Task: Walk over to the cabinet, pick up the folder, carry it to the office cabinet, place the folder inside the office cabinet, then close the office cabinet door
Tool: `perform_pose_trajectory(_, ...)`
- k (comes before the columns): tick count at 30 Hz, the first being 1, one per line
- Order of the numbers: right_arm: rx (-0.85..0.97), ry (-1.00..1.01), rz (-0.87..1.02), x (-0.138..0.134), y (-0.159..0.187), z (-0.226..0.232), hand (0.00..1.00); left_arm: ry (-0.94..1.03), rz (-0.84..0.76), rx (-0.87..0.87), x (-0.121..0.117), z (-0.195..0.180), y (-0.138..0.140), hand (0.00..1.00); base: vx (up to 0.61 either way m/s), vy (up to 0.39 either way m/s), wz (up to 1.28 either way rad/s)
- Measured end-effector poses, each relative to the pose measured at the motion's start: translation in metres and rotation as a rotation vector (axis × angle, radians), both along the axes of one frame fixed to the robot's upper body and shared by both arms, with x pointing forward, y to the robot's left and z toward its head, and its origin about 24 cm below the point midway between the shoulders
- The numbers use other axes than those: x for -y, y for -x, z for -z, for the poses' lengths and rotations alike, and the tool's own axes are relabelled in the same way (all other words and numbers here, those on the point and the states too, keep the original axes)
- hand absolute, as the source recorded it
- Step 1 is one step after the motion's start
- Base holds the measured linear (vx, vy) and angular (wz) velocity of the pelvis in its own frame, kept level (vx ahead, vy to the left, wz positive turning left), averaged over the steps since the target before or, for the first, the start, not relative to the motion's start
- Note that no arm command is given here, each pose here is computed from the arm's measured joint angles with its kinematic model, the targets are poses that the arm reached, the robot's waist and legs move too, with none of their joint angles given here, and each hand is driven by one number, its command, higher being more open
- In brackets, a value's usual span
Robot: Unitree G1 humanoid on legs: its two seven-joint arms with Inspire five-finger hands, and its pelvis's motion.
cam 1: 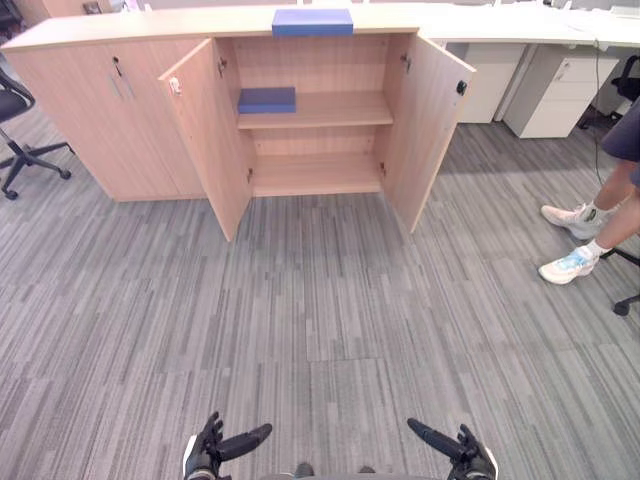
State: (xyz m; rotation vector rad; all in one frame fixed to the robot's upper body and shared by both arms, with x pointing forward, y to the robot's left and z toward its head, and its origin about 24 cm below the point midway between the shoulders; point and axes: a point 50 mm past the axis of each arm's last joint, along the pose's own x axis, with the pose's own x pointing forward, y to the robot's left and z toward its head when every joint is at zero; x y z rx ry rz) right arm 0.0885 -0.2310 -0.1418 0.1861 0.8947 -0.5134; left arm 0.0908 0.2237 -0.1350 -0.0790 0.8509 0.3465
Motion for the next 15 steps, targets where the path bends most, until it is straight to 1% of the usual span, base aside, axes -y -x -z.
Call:
perform_pose_trajectory(3, 0.059, 0.091, -0.061, 0.008, -0.022, -0.013, 1.00, -0.006, 0.010, 0.061, 0.001, -0.008, -0.013, 1.00, 0.13, 0.007, 0.05)
perform_pose_trajectory(6, 0.085, 0.132, -0.092, 0.011, -0.033, -0.019, 1.00, -0.013, 0.017, 0.098, 0.000, -0.013, -0.019, 1.00, 0.09, 0.010, -0.01)
perform_pose_trajectory(12, 0.085, 0.182, -0.139, 0.016, -0.037, -0.023, 1.00, -0.015, 0.027, 0.124, -0.001, -0.017, -0.024, 1.00, 0.04, 0.000, -0.02)
perform_pose_trajectory(15, 0.113, 0.184, -0.144, 0.015, -0.049, -0.027, 1.00, -0.023, 0.015, 0.133, -0.004, -0.019, -0.025, 1.00, -0.02, -0.012, -0.13)
